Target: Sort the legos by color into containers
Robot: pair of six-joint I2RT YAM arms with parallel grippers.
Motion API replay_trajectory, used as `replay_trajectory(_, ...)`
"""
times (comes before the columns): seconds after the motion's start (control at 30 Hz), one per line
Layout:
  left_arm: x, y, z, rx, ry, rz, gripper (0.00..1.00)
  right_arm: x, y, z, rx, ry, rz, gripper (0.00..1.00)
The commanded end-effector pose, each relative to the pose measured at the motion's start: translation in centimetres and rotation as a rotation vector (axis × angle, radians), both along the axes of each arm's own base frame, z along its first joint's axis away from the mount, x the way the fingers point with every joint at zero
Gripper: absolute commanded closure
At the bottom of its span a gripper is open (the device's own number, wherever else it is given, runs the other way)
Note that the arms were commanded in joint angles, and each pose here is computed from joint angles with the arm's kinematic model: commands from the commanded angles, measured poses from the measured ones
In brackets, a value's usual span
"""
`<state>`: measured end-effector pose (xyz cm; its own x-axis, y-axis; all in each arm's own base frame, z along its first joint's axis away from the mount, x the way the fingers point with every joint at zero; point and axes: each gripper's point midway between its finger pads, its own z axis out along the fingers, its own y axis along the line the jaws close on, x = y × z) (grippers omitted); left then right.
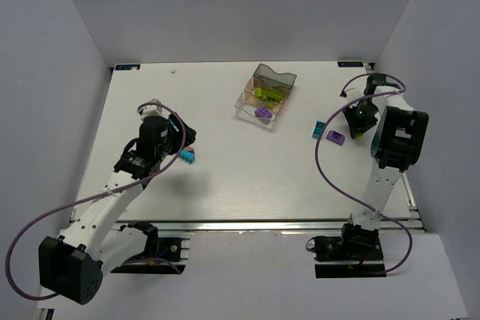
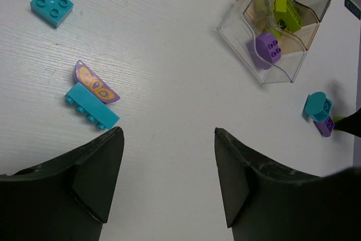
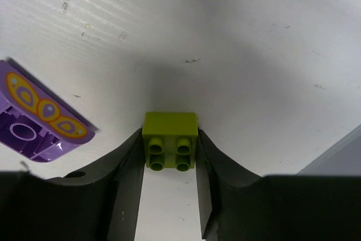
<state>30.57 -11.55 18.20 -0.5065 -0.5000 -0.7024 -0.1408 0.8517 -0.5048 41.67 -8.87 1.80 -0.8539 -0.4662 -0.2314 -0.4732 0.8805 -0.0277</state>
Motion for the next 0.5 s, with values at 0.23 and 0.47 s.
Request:
replay_trajectory(0.23,-0.3,0.6,0.4,-0.023,-0.014,0.037,0.25,2.2,1.1,4.9,0.049,-0.131,0.047,0.9)
replay_trajectory(0.47,-0.6,0.6,-0.2,-0.016,0.016,0.032,0.25,5.8,8.8,13.7,0.235,-0.373,0.199,1.0)
